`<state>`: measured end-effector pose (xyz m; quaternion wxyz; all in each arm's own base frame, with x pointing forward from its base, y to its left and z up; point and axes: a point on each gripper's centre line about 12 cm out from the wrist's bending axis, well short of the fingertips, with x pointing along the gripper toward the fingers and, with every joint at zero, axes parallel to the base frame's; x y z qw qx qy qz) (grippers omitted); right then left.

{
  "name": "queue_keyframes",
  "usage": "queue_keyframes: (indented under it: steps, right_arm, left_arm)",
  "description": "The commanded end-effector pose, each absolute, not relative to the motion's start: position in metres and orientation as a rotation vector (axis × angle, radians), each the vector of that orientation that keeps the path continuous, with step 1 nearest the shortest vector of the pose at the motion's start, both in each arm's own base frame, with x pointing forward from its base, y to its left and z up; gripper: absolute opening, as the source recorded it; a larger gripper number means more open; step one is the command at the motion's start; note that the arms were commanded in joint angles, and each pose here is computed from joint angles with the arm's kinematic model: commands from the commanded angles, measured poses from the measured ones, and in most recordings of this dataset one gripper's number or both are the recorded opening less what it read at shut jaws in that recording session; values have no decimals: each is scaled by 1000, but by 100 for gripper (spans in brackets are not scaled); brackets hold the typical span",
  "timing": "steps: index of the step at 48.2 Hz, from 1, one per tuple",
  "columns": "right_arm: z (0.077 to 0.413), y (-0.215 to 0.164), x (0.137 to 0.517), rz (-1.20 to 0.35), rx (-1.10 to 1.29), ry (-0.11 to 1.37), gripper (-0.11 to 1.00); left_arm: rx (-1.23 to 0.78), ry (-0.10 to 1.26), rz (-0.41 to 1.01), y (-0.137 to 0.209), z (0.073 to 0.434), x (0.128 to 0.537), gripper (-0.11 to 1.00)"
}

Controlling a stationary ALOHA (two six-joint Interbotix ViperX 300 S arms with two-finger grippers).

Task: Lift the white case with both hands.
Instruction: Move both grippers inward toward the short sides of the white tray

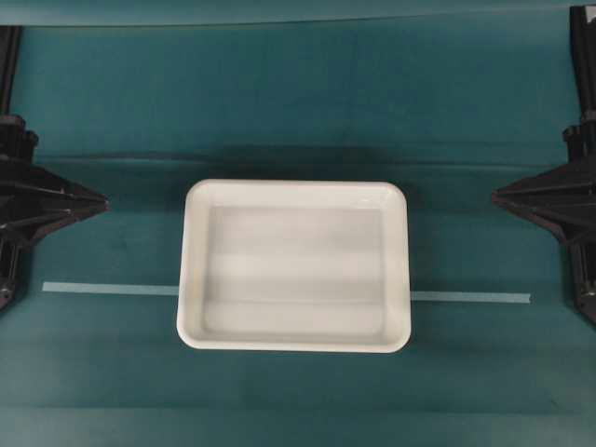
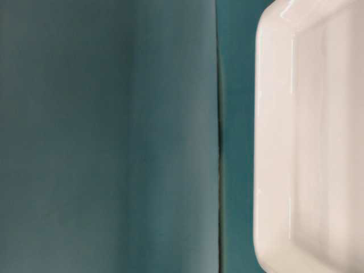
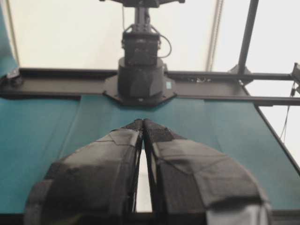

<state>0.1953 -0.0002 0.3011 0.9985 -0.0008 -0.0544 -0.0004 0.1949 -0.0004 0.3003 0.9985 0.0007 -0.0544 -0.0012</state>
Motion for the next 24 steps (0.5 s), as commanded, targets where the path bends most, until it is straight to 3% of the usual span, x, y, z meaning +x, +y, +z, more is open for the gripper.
queue_keyframes:
  steps: [1,4,10,24]
  right_arm:
    - [300,0,199,-1,17,-101,9]
    - [297,-2,200,-12,80,-85,11]
    - [293,-6,202,-36,258,-52,0]
    - [289,-5,210,-57,571,65,0]
  left_arm:
    - [-19,-50,-16,-3,293,204,14]
    - [-62,-35,-20,-3,294,208,10]
    - [-162,-43,-20,-3,305,212,-2]
    - [-344,17,-64,-14,311,219,-3]
